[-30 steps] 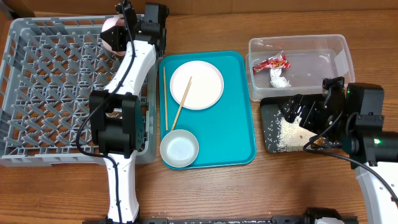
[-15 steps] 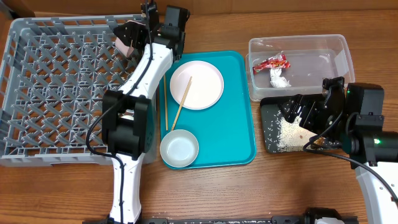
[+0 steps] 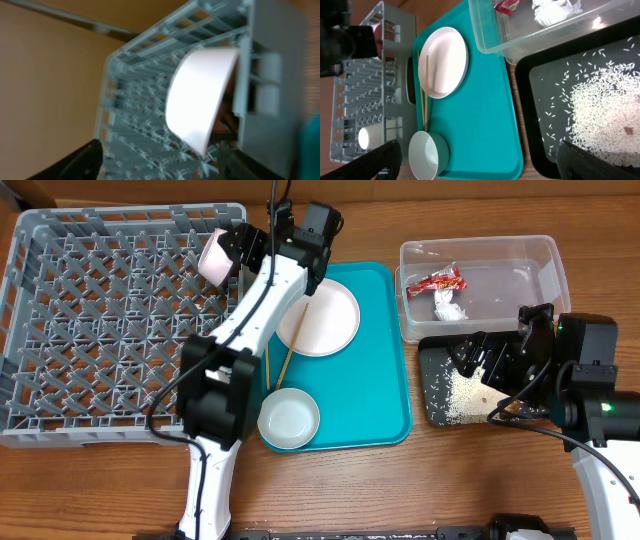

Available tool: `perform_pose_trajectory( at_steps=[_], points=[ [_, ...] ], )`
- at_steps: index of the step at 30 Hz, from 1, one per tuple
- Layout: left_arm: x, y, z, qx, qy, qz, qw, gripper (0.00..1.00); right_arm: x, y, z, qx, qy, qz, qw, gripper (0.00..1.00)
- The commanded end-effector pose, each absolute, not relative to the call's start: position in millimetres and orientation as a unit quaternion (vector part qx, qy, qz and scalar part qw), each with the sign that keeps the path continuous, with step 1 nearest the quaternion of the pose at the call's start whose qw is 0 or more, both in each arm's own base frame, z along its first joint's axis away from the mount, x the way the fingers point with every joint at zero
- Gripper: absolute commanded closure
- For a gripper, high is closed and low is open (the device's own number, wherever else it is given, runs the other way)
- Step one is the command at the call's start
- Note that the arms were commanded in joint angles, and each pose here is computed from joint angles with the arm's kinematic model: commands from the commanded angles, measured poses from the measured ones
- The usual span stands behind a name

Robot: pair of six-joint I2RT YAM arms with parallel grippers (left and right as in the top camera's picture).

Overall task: Sort waste into correct bins and load items into the dishwasher
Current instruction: 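Grasp the pale blue bowl on the tray with the left gripper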

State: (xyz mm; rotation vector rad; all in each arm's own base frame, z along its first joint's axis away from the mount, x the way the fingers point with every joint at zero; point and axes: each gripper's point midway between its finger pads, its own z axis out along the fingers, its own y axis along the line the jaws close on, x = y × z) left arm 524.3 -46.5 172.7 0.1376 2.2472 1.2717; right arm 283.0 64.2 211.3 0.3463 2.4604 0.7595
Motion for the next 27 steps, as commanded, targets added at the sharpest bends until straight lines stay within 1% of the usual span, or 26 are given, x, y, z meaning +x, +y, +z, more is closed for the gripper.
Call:
perform_pose_trajectory(
  at_steps=[1,3,4,6,7,9,11,13,17,21,22,26,27],
  points=[
    [507.1,-83.5,215.2,0.014,0.909,0.253,0.331,0.24,286.2,61.1,221.0,0.124,0.909,0.276,0.286,0.0],
    [487.8,-114.4,223.5,0.025,0.939,0.128,0.319,0.21,286.2,61.1,221.0,0.124,0.909,0.276,0.286,0.0],
    [478.9,-125.3,226.7,0.031,0.946,0.087,0.31,0.21,286.2,61.1,221.0,0.124,0.909,0.276,0.286,0.0],
    [450.8,-145.9,230.6,0.06,0.96,0.018,0.273,0.3,286.2,61.1,221.0,0.124,0.909,0.276,0.286,0.0],
    [432.4,-153.8,229.6,0.074,0.967,-0.004,0.245,0.32,286.2,61.1,221.0,0.124,0.909,0.276,0.286,0.0],
    [405.0,-162.6,221.3,0.08,0.978,-0.023,0.194,0.32,286.2,61.1,221.0,0.124,0.909,0.276,0.286,0.0],
    [381.3,-162.6,211.3,0.06,0.988,-0.023,0.143,0.32,286.2,61.0,221.0,0.125,0.909,0.276,0.286,0.0],
    [368.5,-159.6,207.9,0.05,0.992,-0.016,0.118,0.33,286.2,61.1,221.0,0.124,0.909,0.276,0.286,0.0],
    [340.4,-149.4,208.0,0.043,0.997,0.0,0.069,0.32,286.2,61.1,221.0,0.124,0.909,0.276,0.286,0.0],
    [314.4,-163.5,212.3,0.105,0.992,0.0,0.066,0.31,286.2,61.1,221.0,0.124,0.909,0.276,0.286,0.0],
    [303.3,-173.1,203.9,0.154,0.986,-0.018,0.062,0.29,286.2,61.1,221.0,0.124,0.909,0.276,0.286,0.0],
    [300.7,-162.3,171.2,0.193,0.979,-0.022,0.055,0.26,286.2,61.1,221.0,0.124,0.909,0.276,0.286,0.0],
    [300.4,-161.0,154.4,0.23,0.971,-0.052,0.041,0.25,286.2,61.1,221.0,0.124,0.909,0.276,0.286,0.0]
  ],
)
